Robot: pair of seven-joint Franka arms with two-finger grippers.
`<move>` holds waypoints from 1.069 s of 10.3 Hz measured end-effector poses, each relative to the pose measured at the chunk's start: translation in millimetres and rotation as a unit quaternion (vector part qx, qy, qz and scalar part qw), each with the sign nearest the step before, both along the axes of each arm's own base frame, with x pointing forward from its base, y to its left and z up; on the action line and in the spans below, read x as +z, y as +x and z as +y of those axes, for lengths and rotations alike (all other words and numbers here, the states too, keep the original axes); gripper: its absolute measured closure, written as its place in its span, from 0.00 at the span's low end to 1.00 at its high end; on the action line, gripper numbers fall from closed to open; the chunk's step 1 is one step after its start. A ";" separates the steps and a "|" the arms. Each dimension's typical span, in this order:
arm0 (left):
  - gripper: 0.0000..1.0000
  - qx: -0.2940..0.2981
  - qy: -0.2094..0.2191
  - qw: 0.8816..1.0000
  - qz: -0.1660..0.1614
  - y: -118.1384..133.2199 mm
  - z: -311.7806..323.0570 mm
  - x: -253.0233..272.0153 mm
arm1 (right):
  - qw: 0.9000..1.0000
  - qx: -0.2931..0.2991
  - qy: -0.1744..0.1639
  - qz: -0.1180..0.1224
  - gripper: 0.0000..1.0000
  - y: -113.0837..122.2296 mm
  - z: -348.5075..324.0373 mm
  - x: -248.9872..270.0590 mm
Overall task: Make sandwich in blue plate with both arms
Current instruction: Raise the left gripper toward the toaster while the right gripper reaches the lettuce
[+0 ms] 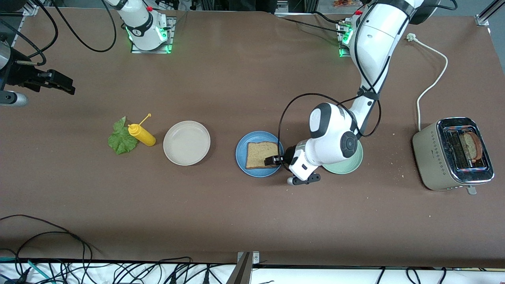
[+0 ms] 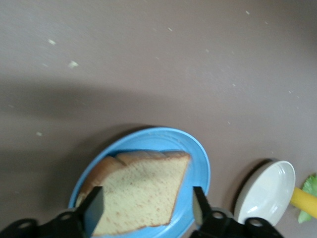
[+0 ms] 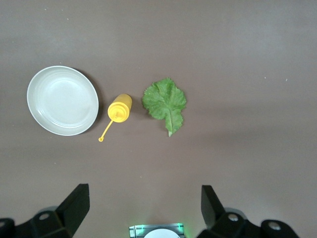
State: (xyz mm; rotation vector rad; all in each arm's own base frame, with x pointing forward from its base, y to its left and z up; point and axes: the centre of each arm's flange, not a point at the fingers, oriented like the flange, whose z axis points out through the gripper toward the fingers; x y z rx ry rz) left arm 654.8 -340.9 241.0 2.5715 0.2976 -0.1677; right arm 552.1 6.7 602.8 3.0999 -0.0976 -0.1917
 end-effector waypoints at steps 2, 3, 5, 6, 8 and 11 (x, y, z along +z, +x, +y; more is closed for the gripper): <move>0.00 0.012 0.013 1.000 0.004 5.1 19.9 -9.3 | 1.000 -0.013 0.000 0.003 0.00 -0.9 -14.7 -0.1; 0.00 0.018 0.018 1.000 0.003 9.0 28.7 -9.7 | 1.000 -0.016 0.000 0.003 0.00 -1.0 -17.8 0.0; 0.00 0.026 0.016 0.999 -0.009 17.4 38.5 3.2 | 1.000 -0.016 0.000 0.002 0.00 -1.6 -17.2 1.2; 0.00 0.027 0.012 0.999 -0.021 24.3 49.7 18.2 | 1.000 -0.016 0.000 0.000 0.00 -1.3 -17.1 1.6; 0.00 0.042 0.010 0.997 -0.063 45.9 106.5 74.8 | 1.000 -0.014 -0.001 -0.012 0.00 3.8 -15.9 -2.3; 0.00 0.085 0.017 0.992 -0.097 41.8 216.1 162.6 | 1.000 0.006 0.000 -0.025 0.00 11.0 4.8 -9.9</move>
